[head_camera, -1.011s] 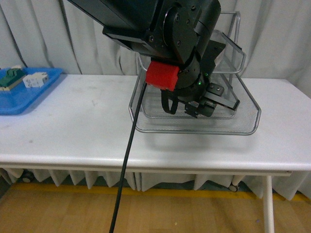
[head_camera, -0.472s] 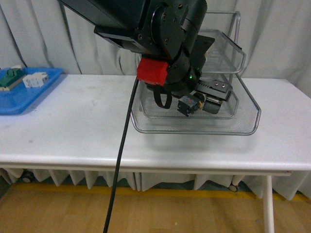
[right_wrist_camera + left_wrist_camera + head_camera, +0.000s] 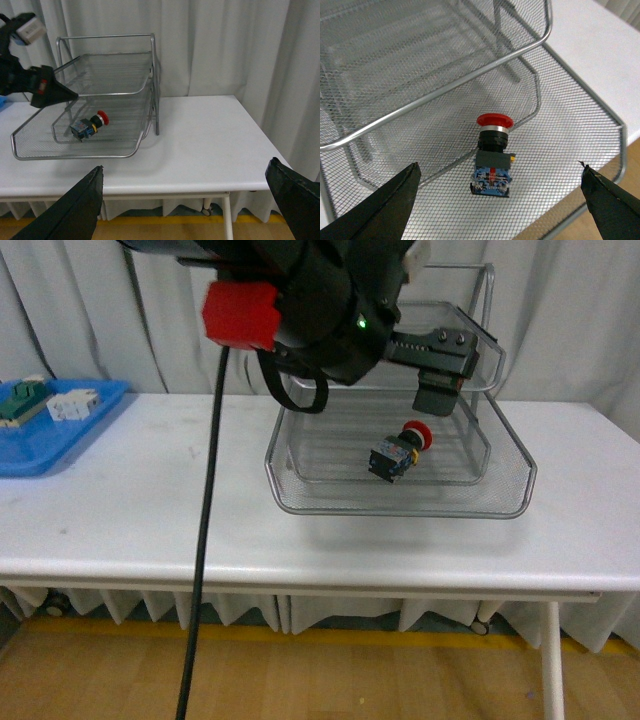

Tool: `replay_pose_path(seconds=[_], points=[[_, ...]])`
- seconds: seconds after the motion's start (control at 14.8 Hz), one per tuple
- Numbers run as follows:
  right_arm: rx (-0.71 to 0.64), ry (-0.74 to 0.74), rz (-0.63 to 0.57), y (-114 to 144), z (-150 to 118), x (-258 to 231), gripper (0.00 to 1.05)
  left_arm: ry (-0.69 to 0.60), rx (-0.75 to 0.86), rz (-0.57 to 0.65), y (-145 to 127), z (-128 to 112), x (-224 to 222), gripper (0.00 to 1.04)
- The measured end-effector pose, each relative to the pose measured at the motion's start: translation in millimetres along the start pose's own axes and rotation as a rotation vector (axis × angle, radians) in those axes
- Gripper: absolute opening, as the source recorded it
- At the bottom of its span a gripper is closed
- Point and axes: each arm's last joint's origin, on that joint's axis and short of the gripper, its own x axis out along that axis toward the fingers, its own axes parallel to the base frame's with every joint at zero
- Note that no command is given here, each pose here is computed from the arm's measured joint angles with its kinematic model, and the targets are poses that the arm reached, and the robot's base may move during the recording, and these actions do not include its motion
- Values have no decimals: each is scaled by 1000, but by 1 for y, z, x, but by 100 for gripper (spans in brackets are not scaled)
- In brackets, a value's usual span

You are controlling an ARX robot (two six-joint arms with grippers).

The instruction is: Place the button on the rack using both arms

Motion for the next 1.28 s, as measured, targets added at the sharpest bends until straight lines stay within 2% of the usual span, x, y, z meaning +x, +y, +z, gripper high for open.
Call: replay_pose_path(seconds=[0.2, 0.27, 0.34, 0.4, 0.47, 0.61, 0.67, 0.74, 0.94, 1.28], points=[[0, 0, 0, 0, 0, 0, 98, -124, 10, -35, 6, -3, -40, 98], [0, 0, 0, 0, 0, 0, 98, -244, 20, -45, 17, -10, -91, 98], [0, 0, 2, 0, 0, 0, 98, -556, -136, 529, 53, -58, -184, 67], [0, 0, 1, 0, 0, 0, 98, -575, -172, 633, 65, -87, -213, 54], [0, 0, 2, 0, 0, 0, 98, -569, -187, 651, 62, -108, -225, 41], [0, 0, 2, 0, 0, 0, 98, -506, -178, 583, 51, -142, -228, 18], [0, 0, 2, 0, 0, 0, 98, -505, -181, 593, 50, -153, -235, 5], [0, 0, 2, 0, 0, 0, 98, -528, -182, 602, 48, -159, -244, 2], [0, 0, 2, 0, 0, 0, 98, -512, -184, 595, 41, -183, -257, 2], [0, 0, 2, 0, 0, 0, 98, -519, -183, 593, 35, -208, -277, 2]])
